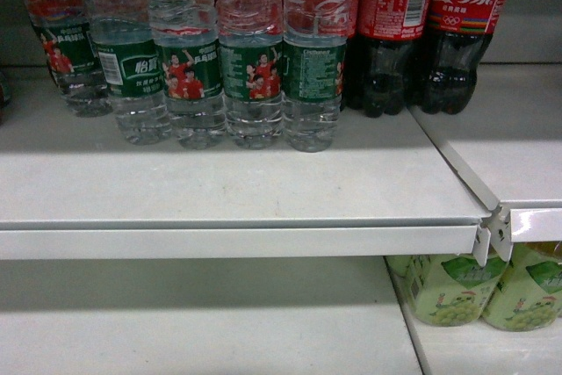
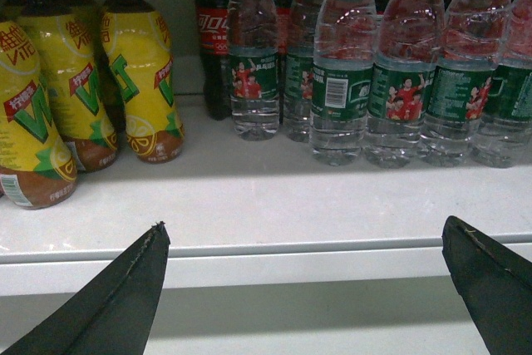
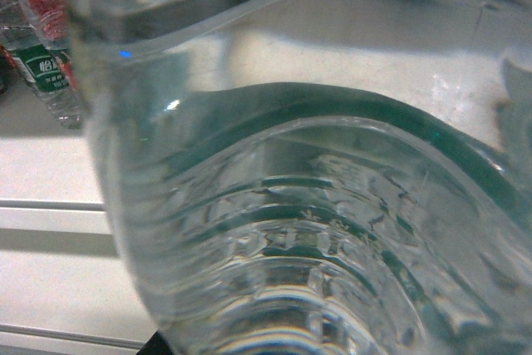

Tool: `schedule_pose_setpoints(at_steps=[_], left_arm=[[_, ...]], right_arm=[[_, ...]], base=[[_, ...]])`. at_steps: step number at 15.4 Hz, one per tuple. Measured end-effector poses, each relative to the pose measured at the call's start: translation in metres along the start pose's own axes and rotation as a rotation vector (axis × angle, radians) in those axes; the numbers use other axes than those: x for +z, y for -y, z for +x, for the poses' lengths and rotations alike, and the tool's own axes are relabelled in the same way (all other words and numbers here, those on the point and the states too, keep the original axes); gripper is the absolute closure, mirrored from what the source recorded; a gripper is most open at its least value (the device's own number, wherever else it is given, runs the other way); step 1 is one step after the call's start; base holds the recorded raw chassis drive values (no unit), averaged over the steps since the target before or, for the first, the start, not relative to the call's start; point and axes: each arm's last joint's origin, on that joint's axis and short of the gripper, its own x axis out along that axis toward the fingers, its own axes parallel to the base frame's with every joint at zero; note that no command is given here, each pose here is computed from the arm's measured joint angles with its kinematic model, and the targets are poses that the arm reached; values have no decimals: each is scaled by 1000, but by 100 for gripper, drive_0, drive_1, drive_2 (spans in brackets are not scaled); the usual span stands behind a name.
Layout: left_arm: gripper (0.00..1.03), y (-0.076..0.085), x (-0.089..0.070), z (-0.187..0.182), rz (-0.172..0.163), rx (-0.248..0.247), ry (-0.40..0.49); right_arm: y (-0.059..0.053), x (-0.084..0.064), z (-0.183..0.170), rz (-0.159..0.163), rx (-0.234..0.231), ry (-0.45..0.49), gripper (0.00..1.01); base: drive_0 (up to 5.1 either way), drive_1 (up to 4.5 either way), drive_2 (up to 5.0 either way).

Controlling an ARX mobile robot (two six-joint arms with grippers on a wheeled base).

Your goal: Move water from second to third shelf

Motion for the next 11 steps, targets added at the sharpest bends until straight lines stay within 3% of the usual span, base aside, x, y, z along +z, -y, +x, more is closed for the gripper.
schedule_pose_setpoints(at_steps=[11], left_arm=[[5, 0, 0, 0, 0, 3, 0]], right_arm=[[0, -2, 0, 1, 0, -6, 61]], base=[[0, 0, 0]])
